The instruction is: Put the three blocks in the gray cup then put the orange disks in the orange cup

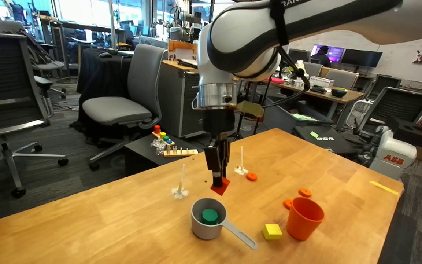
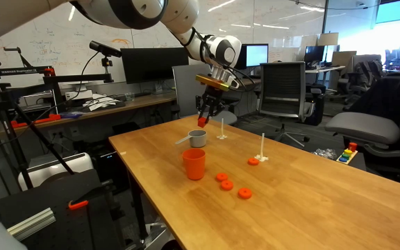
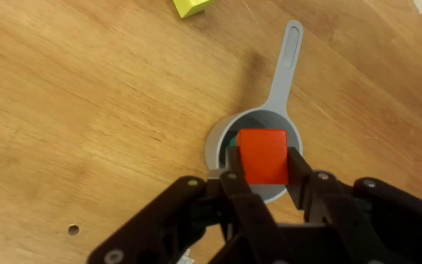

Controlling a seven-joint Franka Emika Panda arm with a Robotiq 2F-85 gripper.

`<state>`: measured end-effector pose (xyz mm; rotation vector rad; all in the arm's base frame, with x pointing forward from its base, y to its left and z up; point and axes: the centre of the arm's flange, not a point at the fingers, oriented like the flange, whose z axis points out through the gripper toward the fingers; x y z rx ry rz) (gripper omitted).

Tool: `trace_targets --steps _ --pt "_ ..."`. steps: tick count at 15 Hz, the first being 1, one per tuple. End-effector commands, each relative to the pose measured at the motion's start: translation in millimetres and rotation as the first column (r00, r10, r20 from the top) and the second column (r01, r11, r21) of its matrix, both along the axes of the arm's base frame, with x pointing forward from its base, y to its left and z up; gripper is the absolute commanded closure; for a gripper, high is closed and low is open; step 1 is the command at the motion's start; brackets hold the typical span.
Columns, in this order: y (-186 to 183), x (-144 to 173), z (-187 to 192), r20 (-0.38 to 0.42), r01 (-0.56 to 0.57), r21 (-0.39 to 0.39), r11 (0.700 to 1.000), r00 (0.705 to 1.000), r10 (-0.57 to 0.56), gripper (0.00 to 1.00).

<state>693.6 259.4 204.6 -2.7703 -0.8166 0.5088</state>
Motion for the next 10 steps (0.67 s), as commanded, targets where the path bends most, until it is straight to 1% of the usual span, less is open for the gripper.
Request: trace_targets --steps 1,2,3,4,5,6,7,8,9,10 --pt "18.3 13.5 -9.8 -0.031 -0.041 0.070 0.997 0.999 0.044 0.91" --pt "20.9 13.3 -14.6 -0.046 -0.042 0.079 0.996 0.998 0.046 0.42" --pt "22.0 12.3 -19.0 -0.056 -0.046 0.080 0.996 0.997 0.051 0.42" --pt "22.2 11.4 -22.3 -0.065 -0.049 0.082 0.995 0.996 0.054 0.36" --pt "20.9 9.8 -24.8 -0.076 -0.047 0.081 0.996 0.996 0.054 0.29" --pt "19.3 8.0 -26.4 -0.087 -0.046 0.077 0.996 0.995 0.053 0.19" --pt "16.4 5.0 -27.3 -0.102 -0.045 0.067 0.997 0.993 0.052 0.12" --pt "12.5 1.8 -27.0 -0.117 -0.046 0.046 0.998 0.992 0.051 0.03" --pt "6.8 -2.2 -25.3 -0.142 -0.049 0.010 0.999 0.989 0.050 0.00" --pt "1.7 -5.7 -23.3 -0.159 -0.051 -0.018 0.999 0.986 0.048 0.00"
